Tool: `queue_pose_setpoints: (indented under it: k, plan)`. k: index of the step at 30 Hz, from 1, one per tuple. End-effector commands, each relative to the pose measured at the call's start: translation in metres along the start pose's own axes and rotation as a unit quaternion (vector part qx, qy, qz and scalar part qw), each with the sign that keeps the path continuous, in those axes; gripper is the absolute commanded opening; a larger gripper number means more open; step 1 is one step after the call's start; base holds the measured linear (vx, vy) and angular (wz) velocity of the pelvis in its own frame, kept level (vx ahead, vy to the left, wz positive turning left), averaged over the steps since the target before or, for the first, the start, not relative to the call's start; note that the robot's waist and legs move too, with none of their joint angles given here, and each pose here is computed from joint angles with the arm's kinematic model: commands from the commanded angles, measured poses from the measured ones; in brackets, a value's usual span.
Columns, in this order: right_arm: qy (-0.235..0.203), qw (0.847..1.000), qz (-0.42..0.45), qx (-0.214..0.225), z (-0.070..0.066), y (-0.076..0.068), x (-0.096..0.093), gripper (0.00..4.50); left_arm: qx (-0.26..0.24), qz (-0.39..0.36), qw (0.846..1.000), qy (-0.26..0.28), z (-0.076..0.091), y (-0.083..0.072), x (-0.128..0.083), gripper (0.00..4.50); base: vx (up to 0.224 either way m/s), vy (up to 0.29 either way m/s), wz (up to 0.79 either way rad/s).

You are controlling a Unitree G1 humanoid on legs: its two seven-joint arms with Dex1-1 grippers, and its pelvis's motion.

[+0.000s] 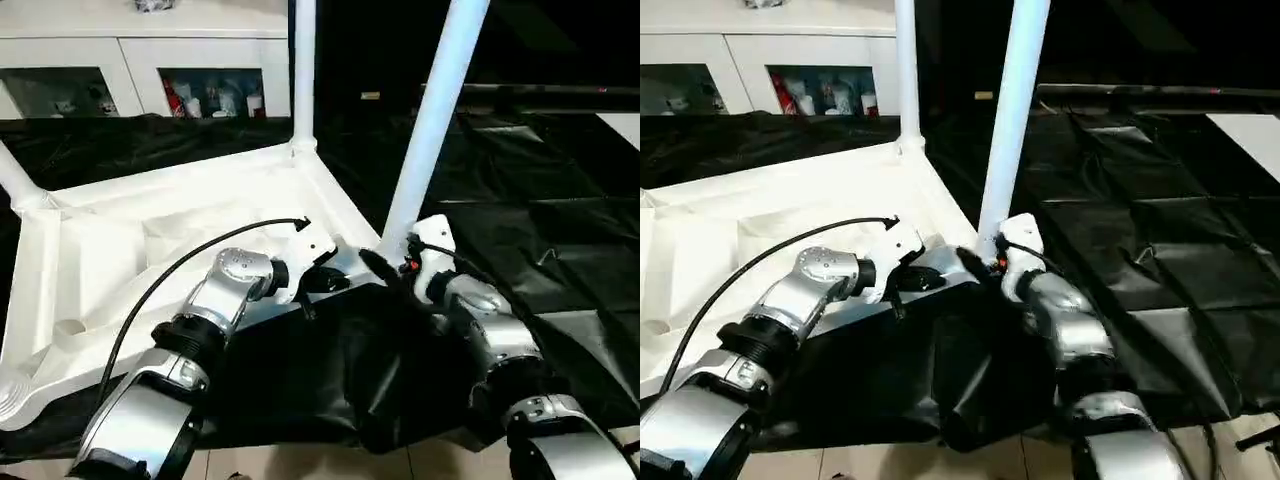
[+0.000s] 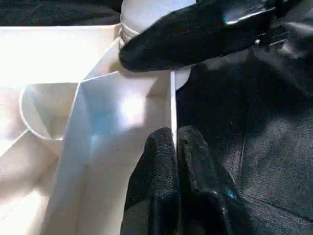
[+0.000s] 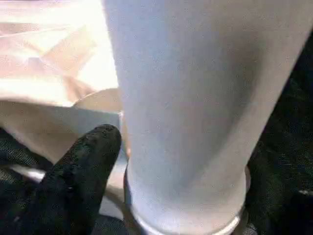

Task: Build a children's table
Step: Rotate leg to tighten

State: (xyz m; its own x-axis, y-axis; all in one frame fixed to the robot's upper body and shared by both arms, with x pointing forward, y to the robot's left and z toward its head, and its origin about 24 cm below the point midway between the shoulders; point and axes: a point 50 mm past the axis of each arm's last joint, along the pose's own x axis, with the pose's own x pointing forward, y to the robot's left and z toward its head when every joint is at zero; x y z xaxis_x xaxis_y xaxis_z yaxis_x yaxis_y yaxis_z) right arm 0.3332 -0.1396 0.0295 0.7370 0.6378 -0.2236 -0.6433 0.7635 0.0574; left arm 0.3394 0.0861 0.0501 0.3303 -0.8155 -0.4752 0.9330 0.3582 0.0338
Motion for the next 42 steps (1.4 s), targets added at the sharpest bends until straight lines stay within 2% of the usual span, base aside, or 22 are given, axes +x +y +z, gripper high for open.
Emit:
queue_pose_setpoints:
  k: [1, 4, 5, 9, 13, 14, 16, 18, 19, 25, 30, 33, 34, 35, 36, 37, 42]
  plan:
    - [0.006, 0.983, 0.178, -0.048, 0.001, 0.035, 0.003, 3.77, 0.000, -0.038, 0.999, -0.014, -0.004, -0.007, 0.000, 0.00, 0.000, 0.000, 0.00]
    - [0.013, 0.978, 0.200, -0.056, 0.000, 0.034, -0.003, 3.77, 0.006, -0.056, 0.998, -0.016, -0.005, -0.009, -0.004, 0.00, 0.000, 0.000, 0.00]
    - [0.023, 0.971, 0.228, -0.065, 0.000, 0.029, -0.014, 3.77, 0.018, -0.088, 0.996, -0.014, -0.007, -0.011, -0.012, 0.00, 0.000, 0.000, 0.00]
    - [0.037, 0.962, 0.260, -0.076, 0.002, 0.021, -0.027, 3.77, 0.045, -0.129, 0.991, 0.000, -0.013, -0.013, -0.025, 0.00, 0.000, 0.000, 0.00]
    - [0.059, 0.950, 0.295, -0.087, 0.004, 0.016, -0.040, 3.77, 0.061, -0.143, 0.988, 0.023, -0.019, -0.007, -0.042, 0.00, 0.000, 0.000, 0.00]
    - [0.060, 0.949, 0.298, -0.086, 0.004, 0.015, -0.041, 3.77, 0.063, -0.144, 0.987, 0.026, -0.019, -0.007, -0.044, 0.00, 0.000, 0.000, 0.00]
    - [0.058, 0.948, 0.302, -0.079, 0.005, 0.014, -0.041, 3.47, 0.064, -0.138, 0.988, 0.027, -0.019, -0.003, -0.049, 0.00, 0.000, 0.000, 0.00]
    - [0.057, 0.948, 0.304, -0.077, 0.006, 0.014, -0.040, 3.44, 0.063, -0.139, 0.988, 0.025, -0.019, -0.003, -0.050, 0.00, 0.000, 0.000, 0.00]
    - [0.057, 0.946, 0.311, -0.072, 0.006, 0.015, -0.040, 3.19, 0.062, -0.139, 0.988, 0.024, -0.018, -0.003, -0.050, 0.00, 0.000, 0.000, 0.00]
    - [0.058, 0.942, 0.324, -0.066, 0.004, 0.021, -0.038, 2.82, 0.058, -0.133, 0.989, 0.019, -0.020, -0.002, -0.051, 0.00, 0.000, 0.000, 0.00]
    - [0.058, 0.948, 0.308, -0.058, -0.002, 0.024, -0.036, 2.72, 0.049, -0.118, 0.992, 0.007, -0.018, -0.001, -0.047, 0.00, 0.000, 0.000, 0.00]
    - [0.064, 0.969, 0.233, -0.052, -0.012, 0.021, -0.029, 2.72, 0.039, -0.067, 0.997, 0.003, -0.017, 0.003, -0.037, 0.00, 0.000, 0.000, 0.00]
    - [0.067, 0.980, 0.184, -0.041, -0.018, 0.019, -0.024, 2.72, 0.037, -0.049, 0.998, -0.003, -0.014, 0.004, -0.030, 0.00, 0.000, 0.000, 0.00]
    - [0.067, 0.980, 0.184, -0.041, -0.018, 0.019, -0.024, 2.72, 0.037, -0.049, 0.998, -0.003, -0.014, 0.004, -0.030, 0.00, 0.000, 0.000, 0.00]
    - [0.067, 0.986, 0.152, -0.032, -0.021, 0.019, -0.020, 2.72, 0.032, -0.036, 0.999, -0.007, -0.012, 0.004, -0.024, 0.00, 0.000, 0.000, 0.00]
    - [0.066, 0.994, 0.083, 0.000, -0.027, 0.019, -0.011, 2.71, 0.019, -0.018, 1.000, -0.015, -0.006, -0.001, -0.008, 0.00, 0.000, 0.000, 0.00]
    - [0.065, 0.995, -0.044, 0.057, -0.031, 0.026, 0.014, 2.70, -0.005, 0.001, 0.999, -0.035, 0.009, -0.016, 0.028, 0.00, 0.000, 0.000, 0.00]
